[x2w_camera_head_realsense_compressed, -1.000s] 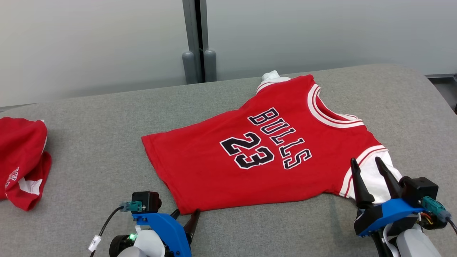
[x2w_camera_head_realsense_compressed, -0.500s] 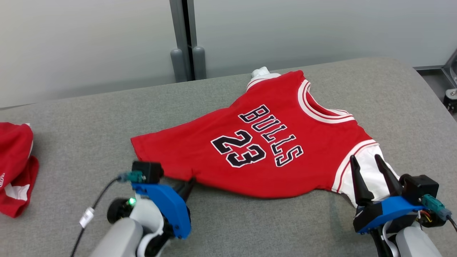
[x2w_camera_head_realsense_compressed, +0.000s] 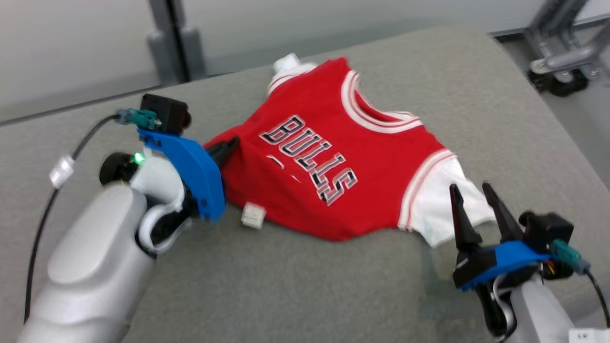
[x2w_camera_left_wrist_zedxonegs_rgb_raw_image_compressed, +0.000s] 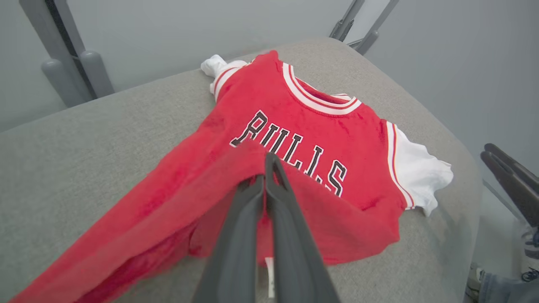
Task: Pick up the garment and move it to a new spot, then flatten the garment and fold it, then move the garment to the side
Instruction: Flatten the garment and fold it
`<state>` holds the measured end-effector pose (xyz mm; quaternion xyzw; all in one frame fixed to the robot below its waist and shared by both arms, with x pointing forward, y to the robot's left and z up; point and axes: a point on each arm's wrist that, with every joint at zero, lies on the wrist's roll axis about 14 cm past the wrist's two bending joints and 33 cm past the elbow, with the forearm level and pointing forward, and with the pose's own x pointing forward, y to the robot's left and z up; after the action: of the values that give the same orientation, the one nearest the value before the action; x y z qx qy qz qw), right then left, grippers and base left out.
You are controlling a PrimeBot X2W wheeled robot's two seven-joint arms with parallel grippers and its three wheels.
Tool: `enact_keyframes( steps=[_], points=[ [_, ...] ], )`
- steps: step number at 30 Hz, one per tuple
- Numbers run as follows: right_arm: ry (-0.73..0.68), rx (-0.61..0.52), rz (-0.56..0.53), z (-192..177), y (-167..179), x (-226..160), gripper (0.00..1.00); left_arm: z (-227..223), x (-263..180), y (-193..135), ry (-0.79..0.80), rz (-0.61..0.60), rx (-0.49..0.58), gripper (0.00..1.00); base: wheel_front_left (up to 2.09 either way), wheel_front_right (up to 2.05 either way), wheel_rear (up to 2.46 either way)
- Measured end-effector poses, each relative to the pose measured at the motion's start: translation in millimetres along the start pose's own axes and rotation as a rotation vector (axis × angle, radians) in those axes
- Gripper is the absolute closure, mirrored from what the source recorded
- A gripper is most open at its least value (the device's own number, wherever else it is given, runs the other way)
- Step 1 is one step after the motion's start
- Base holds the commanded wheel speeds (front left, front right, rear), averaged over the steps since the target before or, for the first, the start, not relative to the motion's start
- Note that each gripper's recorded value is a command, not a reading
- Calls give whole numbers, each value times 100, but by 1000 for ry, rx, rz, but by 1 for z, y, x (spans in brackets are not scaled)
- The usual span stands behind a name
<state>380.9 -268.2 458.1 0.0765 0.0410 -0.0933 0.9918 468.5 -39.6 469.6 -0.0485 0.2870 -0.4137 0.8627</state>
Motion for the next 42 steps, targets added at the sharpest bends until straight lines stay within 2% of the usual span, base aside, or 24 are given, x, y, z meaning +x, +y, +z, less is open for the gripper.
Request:
enact_keyframes(
  steps=[8, 12, 13, 14, 23, 31, 42],
  points=[
    [6, 8, -117, 0, -35, -20, 0, 28, 55, -6, -11, -71, -107, 100, 0, 0, 0],
    [-2, 13, -139, 3, -41, -24, 0, 33, 70, -14, -39, -86, -148, 100, 0, 0, 0],
    [-4, 13, -141, 3, -42, -25, 0, 34, 72, -15, -44, -85, -147, 80, 0, 0, 0],
    [-5, 13, -141, 4, -42, -25, 0, 34, 73, -13, -50, -79, -152, 0, 0, 0, 0],
    [-20, 14, -67, 8, -18, -15, 0, 23, 43, 7, 7, -12, -61, 0, 0, 0, 0],
    [-14, 1, -25, 6, -7, -9, 0, -26, 20, -1, 240, -77, -39, 0, 0, 0, 0],
    [17, 2, -91, -2, -27, -16, 0, -56, 48, 28, 352, -49, 23, 0, 0, 0, 0]
  ],
)
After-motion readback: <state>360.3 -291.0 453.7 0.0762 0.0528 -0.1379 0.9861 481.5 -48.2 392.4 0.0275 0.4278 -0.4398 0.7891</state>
